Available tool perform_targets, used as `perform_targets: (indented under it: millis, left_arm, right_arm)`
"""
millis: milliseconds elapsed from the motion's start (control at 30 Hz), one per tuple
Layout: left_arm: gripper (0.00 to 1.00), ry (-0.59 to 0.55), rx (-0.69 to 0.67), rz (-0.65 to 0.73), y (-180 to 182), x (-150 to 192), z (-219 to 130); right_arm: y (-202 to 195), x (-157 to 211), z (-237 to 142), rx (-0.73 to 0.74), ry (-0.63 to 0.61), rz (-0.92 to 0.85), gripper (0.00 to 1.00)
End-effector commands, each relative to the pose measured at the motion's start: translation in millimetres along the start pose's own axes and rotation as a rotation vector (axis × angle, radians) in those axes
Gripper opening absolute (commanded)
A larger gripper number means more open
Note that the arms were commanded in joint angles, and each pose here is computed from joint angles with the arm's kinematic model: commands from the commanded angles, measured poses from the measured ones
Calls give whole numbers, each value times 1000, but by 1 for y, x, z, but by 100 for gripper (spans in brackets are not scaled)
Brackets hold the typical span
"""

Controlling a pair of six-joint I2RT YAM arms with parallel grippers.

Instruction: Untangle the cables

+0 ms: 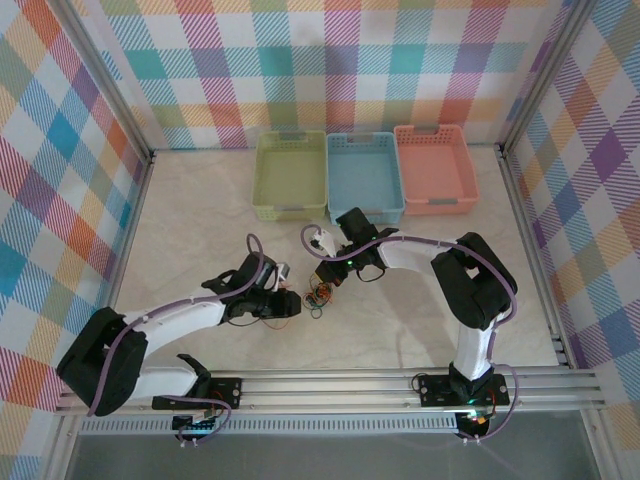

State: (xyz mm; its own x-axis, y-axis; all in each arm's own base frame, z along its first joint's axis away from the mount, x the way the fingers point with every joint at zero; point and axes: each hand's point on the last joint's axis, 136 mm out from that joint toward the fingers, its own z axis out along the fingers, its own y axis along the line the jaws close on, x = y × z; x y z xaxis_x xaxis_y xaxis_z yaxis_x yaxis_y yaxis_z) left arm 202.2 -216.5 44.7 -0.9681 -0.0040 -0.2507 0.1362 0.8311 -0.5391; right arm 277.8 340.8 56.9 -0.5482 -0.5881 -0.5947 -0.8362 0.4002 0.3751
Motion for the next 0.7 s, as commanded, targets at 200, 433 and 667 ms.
perform_targets:
  millis: [200,433,667]
  left_arm:
    - [32,36,-5,14,-10,-11,9]
    - [28,69,29,23,-20,-13,20]
    - [0,6,20,41,-21,-23,13]
  right_arm:
    - [0,-1,0,-6,0,11,0]
    - [0,-1,0,-5,1,9,0]
    - [-1,-2,-2,6,-5,5,0]
